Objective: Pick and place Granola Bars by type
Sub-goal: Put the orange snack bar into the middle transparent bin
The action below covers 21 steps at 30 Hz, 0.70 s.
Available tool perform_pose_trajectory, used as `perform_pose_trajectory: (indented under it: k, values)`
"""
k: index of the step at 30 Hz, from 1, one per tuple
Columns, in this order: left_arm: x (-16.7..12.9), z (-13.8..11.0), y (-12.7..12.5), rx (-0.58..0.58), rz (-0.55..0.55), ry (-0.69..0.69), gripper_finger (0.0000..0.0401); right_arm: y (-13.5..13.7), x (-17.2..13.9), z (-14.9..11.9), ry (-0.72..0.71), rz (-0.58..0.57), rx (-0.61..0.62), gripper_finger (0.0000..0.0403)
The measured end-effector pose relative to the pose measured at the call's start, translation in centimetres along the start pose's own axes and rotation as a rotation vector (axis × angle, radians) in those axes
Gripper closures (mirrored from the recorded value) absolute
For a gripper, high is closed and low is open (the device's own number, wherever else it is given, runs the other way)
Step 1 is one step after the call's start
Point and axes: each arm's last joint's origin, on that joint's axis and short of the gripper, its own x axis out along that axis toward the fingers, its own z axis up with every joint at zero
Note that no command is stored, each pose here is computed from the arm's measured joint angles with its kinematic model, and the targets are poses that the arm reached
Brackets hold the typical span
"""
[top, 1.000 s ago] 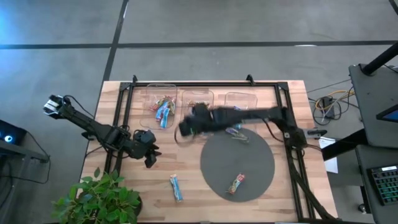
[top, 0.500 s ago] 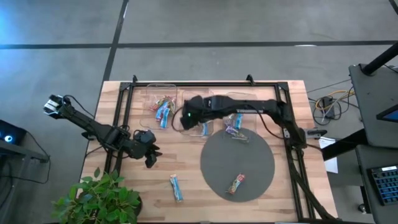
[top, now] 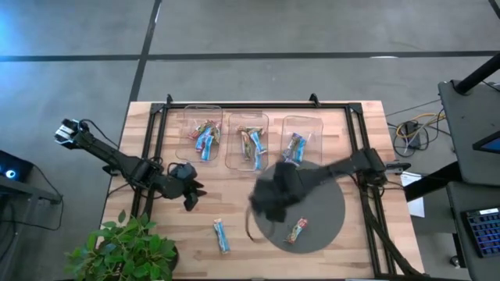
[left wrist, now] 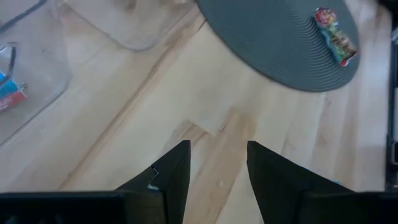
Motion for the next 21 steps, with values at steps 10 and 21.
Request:
perform_pose_trajectory:
  k: [10, 21]
  values:
    - [-0.2, 0.9, -1.9, -0.034, -0.261, 0.004, 0.0261, 5.5, -1.0, -4.2, 0.003, 0.013, -0.112, 0.0232]
    - [-0.3, -0.9, -3.5, 0.239, -0.530, 0.199, 0.0261, 7.1, -0.8, -6.0, 0.022, 0.007, -0.100, 0.0225]
